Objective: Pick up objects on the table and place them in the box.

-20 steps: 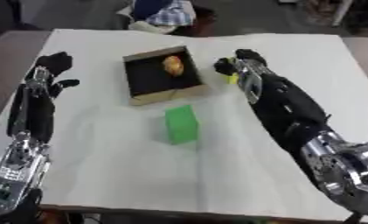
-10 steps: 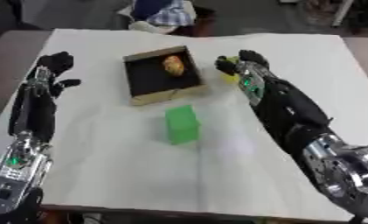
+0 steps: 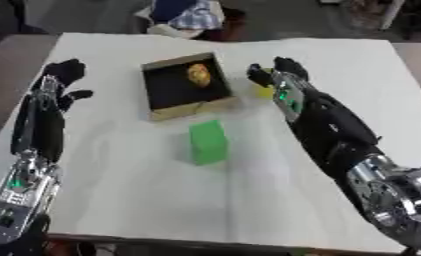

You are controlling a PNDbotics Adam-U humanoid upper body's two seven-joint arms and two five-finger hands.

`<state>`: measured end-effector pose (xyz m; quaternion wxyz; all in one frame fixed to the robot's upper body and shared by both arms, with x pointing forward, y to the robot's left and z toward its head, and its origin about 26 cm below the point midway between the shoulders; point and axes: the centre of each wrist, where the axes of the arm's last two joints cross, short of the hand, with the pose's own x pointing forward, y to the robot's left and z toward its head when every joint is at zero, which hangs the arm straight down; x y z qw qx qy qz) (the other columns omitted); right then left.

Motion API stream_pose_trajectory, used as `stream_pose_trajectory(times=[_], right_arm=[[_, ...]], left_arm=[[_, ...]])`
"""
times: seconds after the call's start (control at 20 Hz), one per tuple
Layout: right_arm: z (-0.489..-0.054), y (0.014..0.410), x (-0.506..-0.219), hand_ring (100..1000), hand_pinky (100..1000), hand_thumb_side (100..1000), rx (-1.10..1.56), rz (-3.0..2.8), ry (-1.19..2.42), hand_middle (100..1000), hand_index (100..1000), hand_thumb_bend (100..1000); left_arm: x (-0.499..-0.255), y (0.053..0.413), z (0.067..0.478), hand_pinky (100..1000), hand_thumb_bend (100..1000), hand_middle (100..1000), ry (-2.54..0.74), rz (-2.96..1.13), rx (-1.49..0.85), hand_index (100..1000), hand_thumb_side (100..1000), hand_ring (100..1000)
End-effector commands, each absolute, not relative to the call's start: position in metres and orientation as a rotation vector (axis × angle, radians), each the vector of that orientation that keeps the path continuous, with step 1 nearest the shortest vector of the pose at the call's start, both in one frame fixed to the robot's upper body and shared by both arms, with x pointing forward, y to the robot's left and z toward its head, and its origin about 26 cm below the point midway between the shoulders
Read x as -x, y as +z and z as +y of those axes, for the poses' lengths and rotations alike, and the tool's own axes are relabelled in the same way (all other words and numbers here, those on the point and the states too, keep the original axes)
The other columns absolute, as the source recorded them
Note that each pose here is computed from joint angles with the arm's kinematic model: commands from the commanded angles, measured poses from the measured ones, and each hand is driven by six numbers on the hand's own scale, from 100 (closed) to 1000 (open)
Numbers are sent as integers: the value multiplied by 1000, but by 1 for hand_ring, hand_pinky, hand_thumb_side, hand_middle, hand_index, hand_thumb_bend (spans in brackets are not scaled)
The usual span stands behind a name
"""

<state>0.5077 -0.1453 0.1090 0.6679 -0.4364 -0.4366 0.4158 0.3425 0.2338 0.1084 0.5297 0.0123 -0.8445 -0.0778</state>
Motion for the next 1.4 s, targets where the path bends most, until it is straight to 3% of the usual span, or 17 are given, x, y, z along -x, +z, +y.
stream_pose_trajectory(times=[0.05, 0.9, 1.1, 1.4], right_arm=[[-146, 125, -512, 903, 847, 1000, 1002, -1025, 929, 916, 997, 100], [-147, 119, -511, 919, 856, 888, 1028, -966, 1028, 934, 1000, 100], [-147, 118, -511, 915, 852, 830, 1041, -950, 1032, 933, 1000, 100], [-147, 118, -510, 844, 779, 633, 1059, -947, 1024, 919, 996, 100]], left_arm=[[-344, 117, 238, 715, 100, 756, -191, -2043, -37, 818, 924, 875], [-343, 118, 238, 715, 100, 757, -193, -2044, -35, 819, 923, 878], [-343, 118, 238, 716, 100, 757, -192, -2043, -36, 819, 923, 879], [-343, 118, 238, 716, 100, 757, -191, -2043, -35, 819, 923, 880]])
